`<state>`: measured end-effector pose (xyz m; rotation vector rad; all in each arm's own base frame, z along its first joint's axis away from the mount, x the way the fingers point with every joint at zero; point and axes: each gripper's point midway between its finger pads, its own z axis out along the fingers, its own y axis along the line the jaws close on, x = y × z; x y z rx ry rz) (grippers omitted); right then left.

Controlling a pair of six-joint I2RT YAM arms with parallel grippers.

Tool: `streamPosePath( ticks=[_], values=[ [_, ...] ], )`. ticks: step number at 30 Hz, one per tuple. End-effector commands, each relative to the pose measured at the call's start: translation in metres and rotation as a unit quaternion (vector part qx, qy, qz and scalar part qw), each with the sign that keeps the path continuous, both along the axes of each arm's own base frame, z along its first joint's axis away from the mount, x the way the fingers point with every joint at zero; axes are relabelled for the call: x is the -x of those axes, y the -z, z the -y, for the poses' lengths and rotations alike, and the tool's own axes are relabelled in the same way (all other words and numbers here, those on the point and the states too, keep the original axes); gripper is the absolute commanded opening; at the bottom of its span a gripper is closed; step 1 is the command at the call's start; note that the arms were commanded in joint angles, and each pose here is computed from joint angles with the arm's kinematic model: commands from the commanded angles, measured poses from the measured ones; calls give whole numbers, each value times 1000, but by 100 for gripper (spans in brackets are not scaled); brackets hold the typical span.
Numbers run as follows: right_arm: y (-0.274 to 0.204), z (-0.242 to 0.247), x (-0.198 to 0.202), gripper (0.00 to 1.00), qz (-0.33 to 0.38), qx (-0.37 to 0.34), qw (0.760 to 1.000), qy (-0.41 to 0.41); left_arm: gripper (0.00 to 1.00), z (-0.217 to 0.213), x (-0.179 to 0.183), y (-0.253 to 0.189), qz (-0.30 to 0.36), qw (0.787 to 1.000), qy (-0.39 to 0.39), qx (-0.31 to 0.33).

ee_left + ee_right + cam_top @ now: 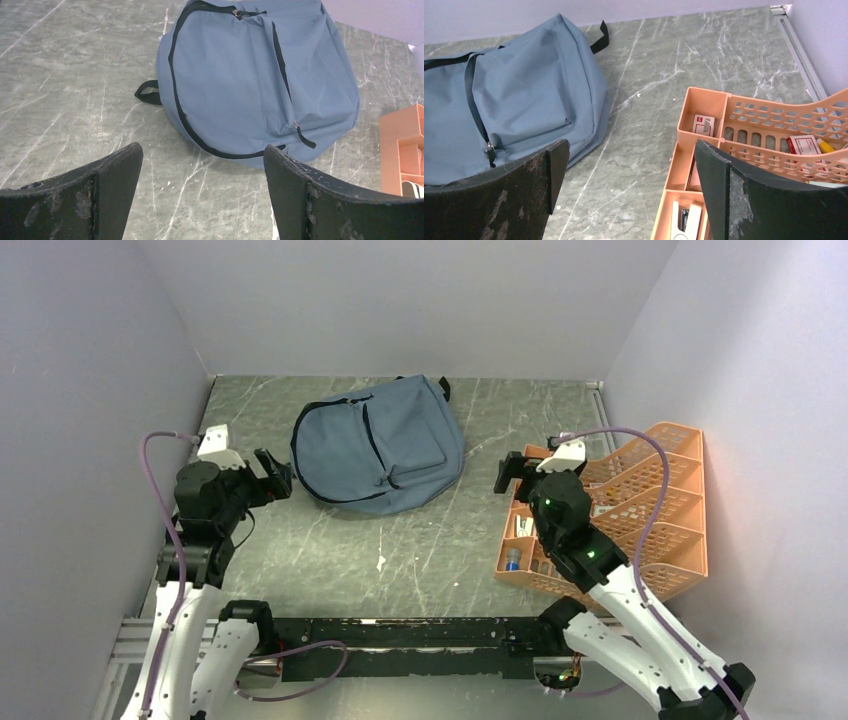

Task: Pack the student bag
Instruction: Reset both arms

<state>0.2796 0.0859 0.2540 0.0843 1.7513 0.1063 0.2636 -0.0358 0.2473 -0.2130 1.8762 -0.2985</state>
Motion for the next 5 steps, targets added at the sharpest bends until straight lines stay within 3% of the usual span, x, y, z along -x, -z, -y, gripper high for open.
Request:
streamPosePath(
  ticks=[1,5],
  values=[
    [-15,8,1,100,28,-3,999,16,94,-4,2,6,-8,1000,-14,0],
    [-20,11,2,100,40,-15,999,25,94,-6,2,6,-6,1000,-21,2]
  ],
)
